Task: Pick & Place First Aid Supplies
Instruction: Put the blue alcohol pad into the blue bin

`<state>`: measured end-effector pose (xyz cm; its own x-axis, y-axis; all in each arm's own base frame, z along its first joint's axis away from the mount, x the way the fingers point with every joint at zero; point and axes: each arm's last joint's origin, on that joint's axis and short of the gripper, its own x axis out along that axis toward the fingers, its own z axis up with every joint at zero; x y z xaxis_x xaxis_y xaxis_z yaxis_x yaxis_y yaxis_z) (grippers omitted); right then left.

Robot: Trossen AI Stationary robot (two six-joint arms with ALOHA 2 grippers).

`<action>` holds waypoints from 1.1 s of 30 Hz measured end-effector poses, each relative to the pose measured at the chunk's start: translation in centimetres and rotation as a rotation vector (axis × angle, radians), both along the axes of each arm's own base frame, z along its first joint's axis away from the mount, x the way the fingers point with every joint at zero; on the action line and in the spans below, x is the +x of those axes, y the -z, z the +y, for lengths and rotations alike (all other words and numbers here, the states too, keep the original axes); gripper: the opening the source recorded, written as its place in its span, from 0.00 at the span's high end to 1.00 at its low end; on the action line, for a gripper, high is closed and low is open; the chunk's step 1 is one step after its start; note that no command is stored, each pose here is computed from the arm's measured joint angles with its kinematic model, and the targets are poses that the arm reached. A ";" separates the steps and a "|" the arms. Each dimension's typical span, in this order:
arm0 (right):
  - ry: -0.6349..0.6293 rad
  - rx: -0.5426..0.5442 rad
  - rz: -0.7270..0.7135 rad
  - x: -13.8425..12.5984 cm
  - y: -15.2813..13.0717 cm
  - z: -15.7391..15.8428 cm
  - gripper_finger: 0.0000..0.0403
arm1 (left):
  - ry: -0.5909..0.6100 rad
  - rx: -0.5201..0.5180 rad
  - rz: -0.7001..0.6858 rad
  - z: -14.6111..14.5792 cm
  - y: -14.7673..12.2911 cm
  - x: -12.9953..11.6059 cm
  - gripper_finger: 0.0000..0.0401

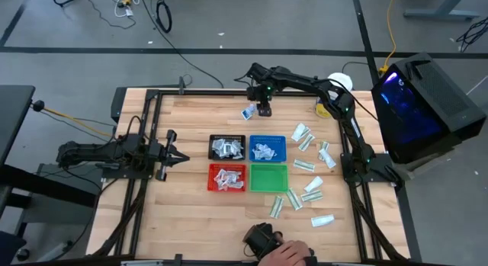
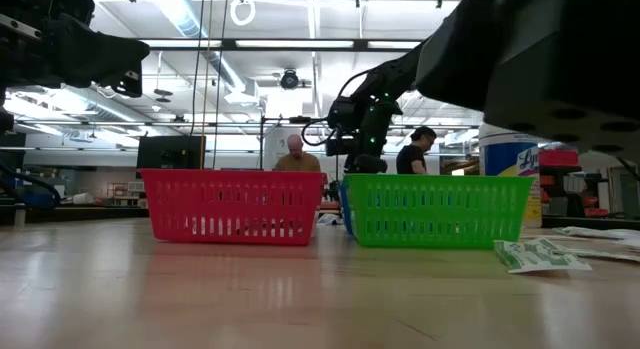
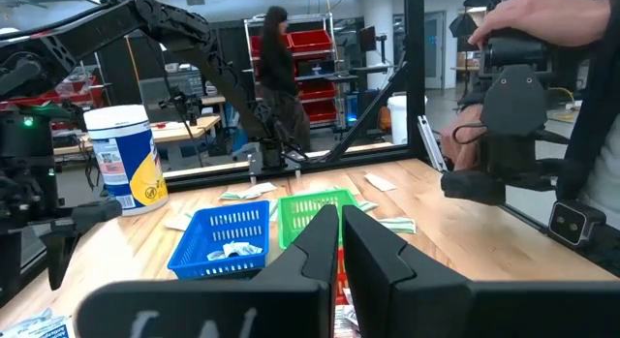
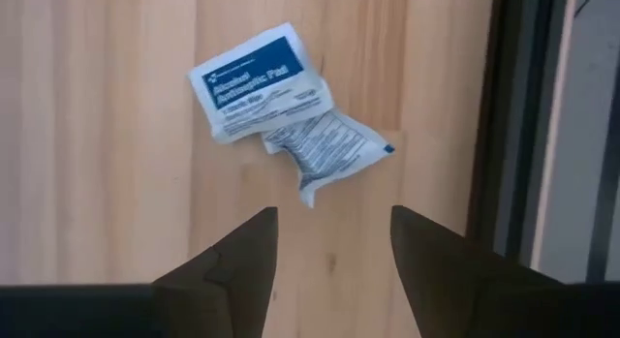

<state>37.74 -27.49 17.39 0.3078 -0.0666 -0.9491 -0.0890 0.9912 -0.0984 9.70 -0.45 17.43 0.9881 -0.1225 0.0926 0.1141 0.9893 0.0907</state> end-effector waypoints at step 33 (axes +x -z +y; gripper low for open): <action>-0.034 -0.035 -0.023 0.0 2.9 0.4 0.61 | 0.000 0.000 0.000 0.0 0.0 0.0 0.94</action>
<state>37.75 -27.06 14.49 0.3320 -0.0892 -0.9390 -0.1196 0.9835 -0.1358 9.70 -0.45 17.43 0.9881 -0.1225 0.0926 0.1141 0.9893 0.0907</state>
